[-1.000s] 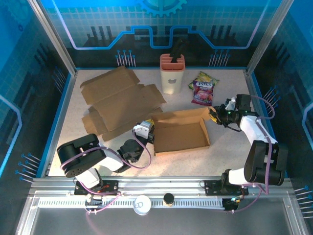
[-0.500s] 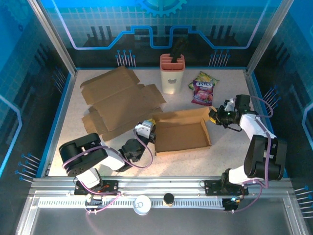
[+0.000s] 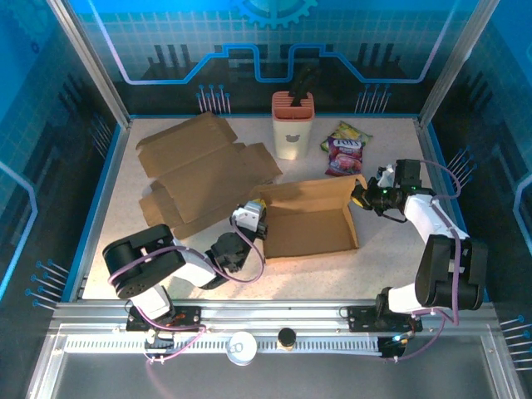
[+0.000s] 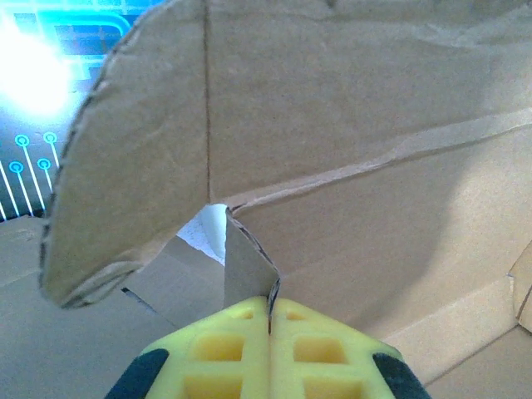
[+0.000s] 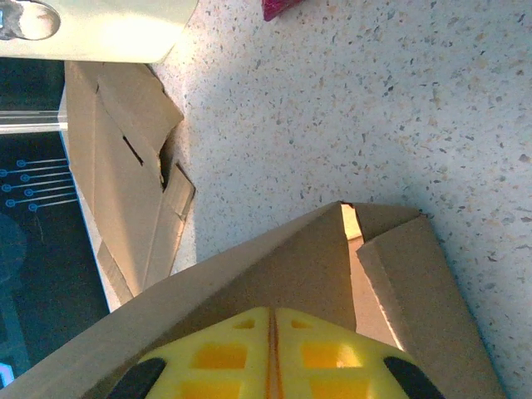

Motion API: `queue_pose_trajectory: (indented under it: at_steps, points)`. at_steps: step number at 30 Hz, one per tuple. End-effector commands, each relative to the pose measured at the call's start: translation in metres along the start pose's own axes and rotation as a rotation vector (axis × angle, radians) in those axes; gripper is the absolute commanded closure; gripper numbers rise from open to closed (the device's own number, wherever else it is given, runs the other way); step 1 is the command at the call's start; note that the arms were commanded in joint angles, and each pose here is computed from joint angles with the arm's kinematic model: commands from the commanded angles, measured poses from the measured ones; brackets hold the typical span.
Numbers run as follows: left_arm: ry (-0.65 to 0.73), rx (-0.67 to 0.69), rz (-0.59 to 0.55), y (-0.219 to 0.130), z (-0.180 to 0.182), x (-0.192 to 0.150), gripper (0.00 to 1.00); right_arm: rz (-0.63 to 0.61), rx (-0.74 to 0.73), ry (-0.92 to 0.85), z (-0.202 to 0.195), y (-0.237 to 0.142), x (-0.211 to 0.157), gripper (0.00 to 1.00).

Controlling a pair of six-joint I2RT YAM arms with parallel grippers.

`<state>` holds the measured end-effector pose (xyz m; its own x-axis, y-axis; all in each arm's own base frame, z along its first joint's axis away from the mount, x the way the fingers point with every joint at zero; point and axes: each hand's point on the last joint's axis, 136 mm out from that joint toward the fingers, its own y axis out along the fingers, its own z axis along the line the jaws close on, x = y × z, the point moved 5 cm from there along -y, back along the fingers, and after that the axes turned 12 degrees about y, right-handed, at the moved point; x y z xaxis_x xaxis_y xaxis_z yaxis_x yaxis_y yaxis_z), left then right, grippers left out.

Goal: Fold the paper box

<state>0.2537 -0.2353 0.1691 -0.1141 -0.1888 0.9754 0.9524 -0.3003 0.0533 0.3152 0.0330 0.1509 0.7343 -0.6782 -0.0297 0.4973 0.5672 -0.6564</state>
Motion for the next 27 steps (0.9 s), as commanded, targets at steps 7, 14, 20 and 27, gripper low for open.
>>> queue_pose_trajectory:
  at_steps: [7, 14, 20, 27]
  points:
    - [0.066, -0.076, 0.004, 0.008, -0.019, -0.001, 1.00, 0.072, 0.031, -0.023, 0.012, 0.009, -0.018, 0.91]
    - [0.084, -0.150, 0.026, 0.001, -0.028, -0.014, 1.00, 0.051, -0.045, -0.035, -0.013, 0.014, -0.023, 0.91]
    - [0.120, -0.148, 0.067, -0.010, -0.026, -0.029, 1.00, 0.002, -0.112, -0.050, -0.026, 0.007, -0.027, 0.91]
    - [0.198, -0.128, 0.085, -0.015, -0.034, -0.034, 1.00, -0.121, -0.200, -0.031, -0.043, -0.020, -0.031, 0.81]
